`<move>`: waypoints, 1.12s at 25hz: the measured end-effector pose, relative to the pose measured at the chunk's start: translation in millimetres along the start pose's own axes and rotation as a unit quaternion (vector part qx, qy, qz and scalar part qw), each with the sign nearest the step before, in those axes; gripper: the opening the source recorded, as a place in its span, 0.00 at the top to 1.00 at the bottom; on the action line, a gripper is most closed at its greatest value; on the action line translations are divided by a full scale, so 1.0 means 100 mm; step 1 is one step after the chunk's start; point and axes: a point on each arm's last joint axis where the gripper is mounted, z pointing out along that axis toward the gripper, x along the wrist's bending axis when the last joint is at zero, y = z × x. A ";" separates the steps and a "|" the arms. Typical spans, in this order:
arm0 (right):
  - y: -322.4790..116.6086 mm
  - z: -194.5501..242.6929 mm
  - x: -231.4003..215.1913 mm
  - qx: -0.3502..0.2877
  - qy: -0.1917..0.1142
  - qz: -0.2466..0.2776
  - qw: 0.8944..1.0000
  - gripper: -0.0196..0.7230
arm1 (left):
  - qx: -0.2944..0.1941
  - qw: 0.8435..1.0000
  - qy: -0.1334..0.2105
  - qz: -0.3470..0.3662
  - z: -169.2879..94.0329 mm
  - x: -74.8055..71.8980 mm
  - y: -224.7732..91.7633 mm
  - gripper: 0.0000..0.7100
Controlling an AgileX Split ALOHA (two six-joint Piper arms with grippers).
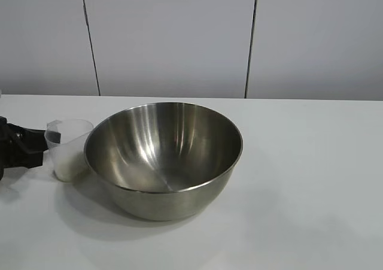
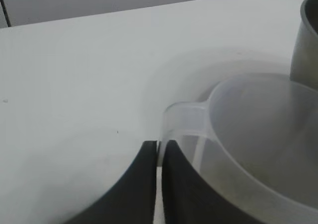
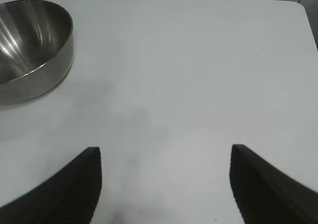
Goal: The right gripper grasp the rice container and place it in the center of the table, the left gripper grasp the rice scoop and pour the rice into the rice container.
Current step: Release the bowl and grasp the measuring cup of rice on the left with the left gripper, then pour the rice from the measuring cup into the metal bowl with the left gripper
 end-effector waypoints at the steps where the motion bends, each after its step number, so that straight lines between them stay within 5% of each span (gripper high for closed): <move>1: 0.00 0.00 0.00 0.000 0.000 0.000 1.000 0.31 | -0.005 1.000 0.001 0.004 -0.01 0.00 0.04 0.99; 7: 0.00 0.00 0.00 0.000 0.000 0.000 1.000 0.31 | -0.029 0.999 0.006 0.023 -0.05 0.01 0.26 0.99; 13: 0.00 0.00 0.00 0.000 0.000 0.000 1.000 0.31 | -0.071 0.994 0.012 0.080 -0.17 -0.09 0.84 0.99; 15: 0.00 0.00 0.00 0.000 0.000 0.000 1.000 0.31 | -0.064 0.991 0.008 0.118 -0.19 -0.25 1.07 0.99; 22: 0.00 0.00 0.00 0.000 0.000 0.000 1.000 0.31 | -0.047 0.955 -0.042 0.291 -0.13 -1.16 1.54 0.99; 28: 0.00 0.00 0.00 0.000 0.000 0.000 1.000 0.31 | 0.022 0.894 -0.035 0.447 -0.04 -1.62 1.45 0.99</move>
